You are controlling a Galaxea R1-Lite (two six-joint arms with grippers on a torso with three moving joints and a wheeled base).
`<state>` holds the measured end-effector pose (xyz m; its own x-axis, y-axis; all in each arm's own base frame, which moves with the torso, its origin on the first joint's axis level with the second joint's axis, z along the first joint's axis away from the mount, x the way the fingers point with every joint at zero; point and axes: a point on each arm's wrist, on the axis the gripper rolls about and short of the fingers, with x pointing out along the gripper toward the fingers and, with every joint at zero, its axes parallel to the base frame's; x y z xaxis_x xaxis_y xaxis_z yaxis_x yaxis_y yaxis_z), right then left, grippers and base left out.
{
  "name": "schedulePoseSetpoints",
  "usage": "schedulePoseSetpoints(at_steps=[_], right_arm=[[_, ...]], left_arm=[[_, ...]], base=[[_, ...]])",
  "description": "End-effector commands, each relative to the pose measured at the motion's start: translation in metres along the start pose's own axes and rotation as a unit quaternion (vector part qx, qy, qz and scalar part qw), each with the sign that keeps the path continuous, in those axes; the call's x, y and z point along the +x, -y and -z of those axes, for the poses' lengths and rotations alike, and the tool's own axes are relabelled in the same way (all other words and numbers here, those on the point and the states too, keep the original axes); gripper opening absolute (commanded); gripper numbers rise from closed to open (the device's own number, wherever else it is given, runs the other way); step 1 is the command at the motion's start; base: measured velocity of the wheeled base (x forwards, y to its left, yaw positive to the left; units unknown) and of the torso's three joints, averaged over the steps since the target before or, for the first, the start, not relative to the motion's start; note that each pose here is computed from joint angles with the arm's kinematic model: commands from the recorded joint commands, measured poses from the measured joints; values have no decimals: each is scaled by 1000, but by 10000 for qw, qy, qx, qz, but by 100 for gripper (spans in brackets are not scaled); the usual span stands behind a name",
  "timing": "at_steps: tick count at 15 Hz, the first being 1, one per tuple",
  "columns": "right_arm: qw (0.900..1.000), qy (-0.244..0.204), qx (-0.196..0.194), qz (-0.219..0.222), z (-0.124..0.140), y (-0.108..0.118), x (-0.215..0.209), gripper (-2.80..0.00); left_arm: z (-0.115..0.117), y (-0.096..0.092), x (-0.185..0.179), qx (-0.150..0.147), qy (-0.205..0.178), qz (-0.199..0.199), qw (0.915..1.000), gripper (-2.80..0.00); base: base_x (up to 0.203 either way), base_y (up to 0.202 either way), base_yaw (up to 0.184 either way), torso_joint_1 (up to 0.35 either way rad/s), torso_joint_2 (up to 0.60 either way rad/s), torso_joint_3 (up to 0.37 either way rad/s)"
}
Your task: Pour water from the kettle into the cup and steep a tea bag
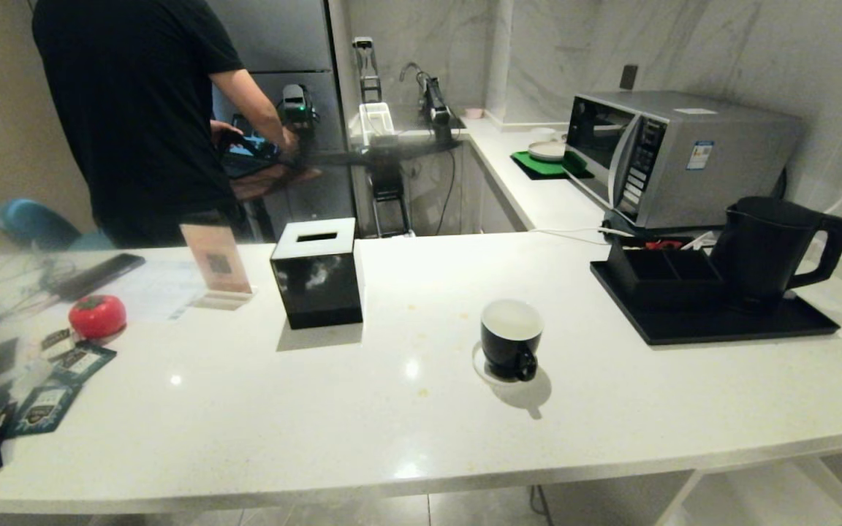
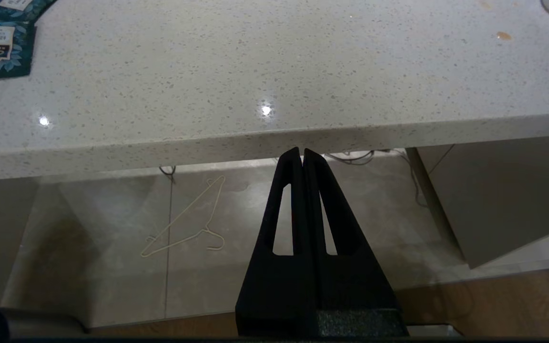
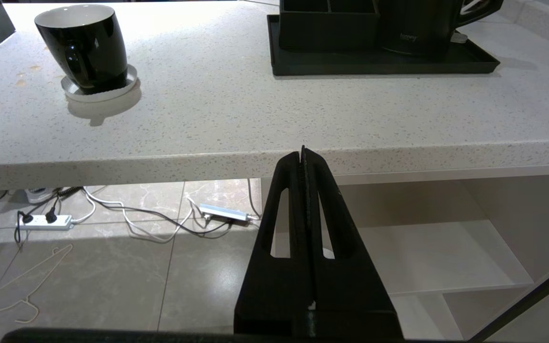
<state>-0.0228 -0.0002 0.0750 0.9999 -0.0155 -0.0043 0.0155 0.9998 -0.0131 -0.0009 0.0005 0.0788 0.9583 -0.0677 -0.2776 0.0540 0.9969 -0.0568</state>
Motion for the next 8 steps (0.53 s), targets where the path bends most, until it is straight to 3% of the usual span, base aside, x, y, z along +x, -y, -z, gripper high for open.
schedulePoseSetpoints(at_steps=[1, 4, 6, 8], right_arm=[[10000, -2, -4, -1, 0, 0, 0, -280], [10000, -3, -4, -1, 0, 0, 0, -280], [10000, -2, -4, -1, 0, 0, 0, -280], [10000, -9, -4, -8, 0, 0, 0, -280]], left_arm=[[0, 0, 0, 57, -35, -13, 10000, -280], [1, 0, -2, 69, 148, -208, 9997, -280], [3, 1, -7, -4, 506, -498, 9975, -280], [6, 1, -14, 8, 996, -425, 9941, -280]], base=[[0, 0, 0, 0, 0, 0], [0, 0, 0, 0, 0, 0], [0, 0, 0, 0, 0, 0], [0, 0, 0, 0, 0, 0]])
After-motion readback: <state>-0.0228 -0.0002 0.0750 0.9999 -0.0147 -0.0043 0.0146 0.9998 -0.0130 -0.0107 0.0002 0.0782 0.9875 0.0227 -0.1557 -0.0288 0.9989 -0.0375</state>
